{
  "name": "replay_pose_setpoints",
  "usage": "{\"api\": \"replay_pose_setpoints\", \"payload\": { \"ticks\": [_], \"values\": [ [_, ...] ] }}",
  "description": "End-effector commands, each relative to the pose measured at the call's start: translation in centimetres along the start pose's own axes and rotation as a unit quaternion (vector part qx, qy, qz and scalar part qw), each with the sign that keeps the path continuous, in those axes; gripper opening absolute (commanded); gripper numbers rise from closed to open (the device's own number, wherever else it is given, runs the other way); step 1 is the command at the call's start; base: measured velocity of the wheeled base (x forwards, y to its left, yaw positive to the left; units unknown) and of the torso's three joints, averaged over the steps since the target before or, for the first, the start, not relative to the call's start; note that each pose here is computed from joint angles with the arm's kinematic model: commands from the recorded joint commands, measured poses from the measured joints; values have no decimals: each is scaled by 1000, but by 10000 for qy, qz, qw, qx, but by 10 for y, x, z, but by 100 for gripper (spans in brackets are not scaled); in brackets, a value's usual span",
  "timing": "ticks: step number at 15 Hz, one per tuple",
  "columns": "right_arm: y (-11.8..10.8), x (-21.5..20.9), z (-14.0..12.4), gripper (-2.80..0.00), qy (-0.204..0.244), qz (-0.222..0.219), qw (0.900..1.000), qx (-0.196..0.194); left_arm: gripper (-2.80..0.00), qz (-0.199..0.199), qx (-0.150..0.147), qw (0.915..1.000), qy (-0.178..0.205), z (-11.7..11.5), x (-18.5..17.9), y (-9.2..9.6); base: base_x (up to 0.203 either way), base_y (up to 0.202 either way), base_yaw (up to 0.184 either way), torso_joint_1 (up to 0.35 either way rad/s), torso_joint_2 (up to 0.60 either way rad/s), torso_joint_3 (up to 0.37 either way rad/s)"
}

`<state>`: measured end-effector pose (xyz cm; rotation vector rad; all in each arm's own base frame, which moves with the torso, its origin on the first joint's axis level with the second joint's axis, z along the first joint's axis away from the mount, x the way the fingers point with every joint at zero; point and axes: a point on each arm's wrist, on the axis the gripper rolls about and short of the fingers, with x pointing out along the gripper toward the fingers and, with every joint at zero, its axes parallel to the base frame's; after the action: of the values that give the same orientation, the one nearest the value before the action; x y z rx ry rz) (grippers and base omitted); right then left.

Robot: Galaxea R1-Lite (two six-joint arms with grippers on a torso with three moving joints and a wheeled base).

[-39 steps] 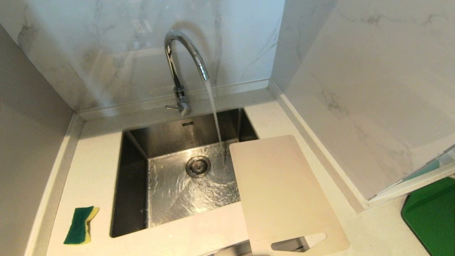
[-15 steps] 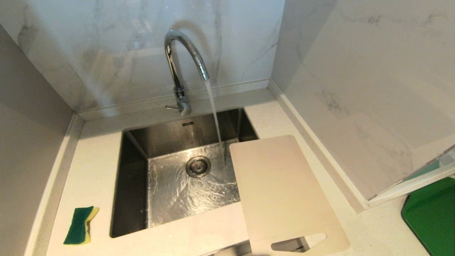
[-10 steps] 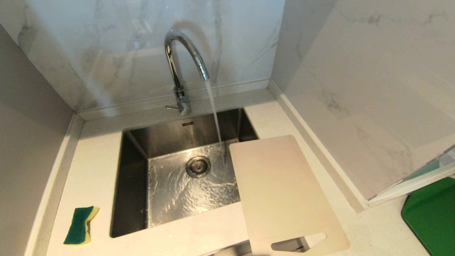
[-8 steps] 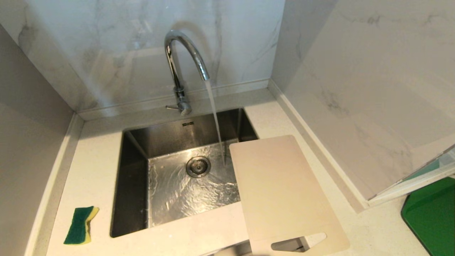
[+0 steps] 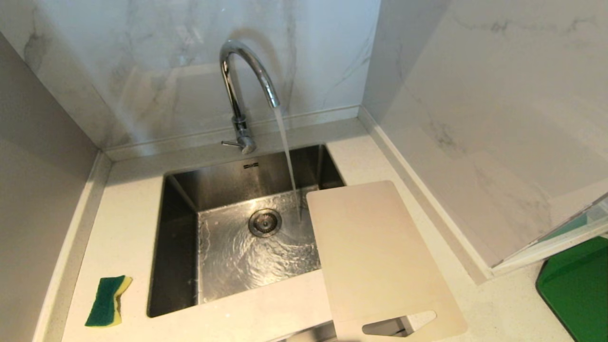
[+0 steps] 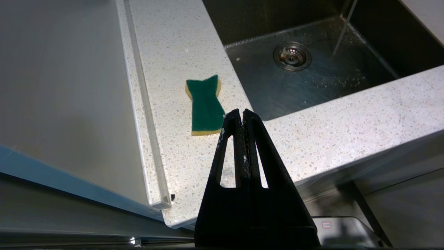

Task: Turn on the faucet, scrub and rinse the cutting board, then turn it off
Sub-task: Turn off the tap

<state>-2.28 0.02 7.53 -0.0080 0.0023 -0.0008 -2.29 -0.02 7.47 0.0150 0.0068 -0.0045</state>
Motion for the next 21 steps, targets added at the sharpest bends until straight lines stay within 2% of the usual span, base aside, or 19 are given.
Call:
{"api": "replay_pose_setpoints", "payload": {
  "ticks": [1,6,7,9,11,21],
  "values": [
    [0,0,0,-280,-4,4,10000,-6,-280,10,9,10000,-3,0,0,0,0,0,0,0,0,0],
    [0,0,0,-280,-4,4,10000,-6,-280,42,122,9999,28,0,0,0,0,0,0,0,0,0],
    [0,0,0,-280,-4,4,10000,-6,-280,38,211,9998,26,0,0,0,0,0,0,0,0,0],
    [0,0,0,-280,-4,4,10000,-6,-280,-29,604,9982,25,0,-1,0,0,0,0,0,0,0],
    [0,0,0,-280,-4,4,10000,-6,-280,-130,875,9961,65,0,-1,-1,0,0,0,0,0,0],
    [0,0,0,-280,-4,4,10000,-6,-280,-131,854,9962,58,2,-2,-1,0,0,0,0,0,0]
  ]
}}
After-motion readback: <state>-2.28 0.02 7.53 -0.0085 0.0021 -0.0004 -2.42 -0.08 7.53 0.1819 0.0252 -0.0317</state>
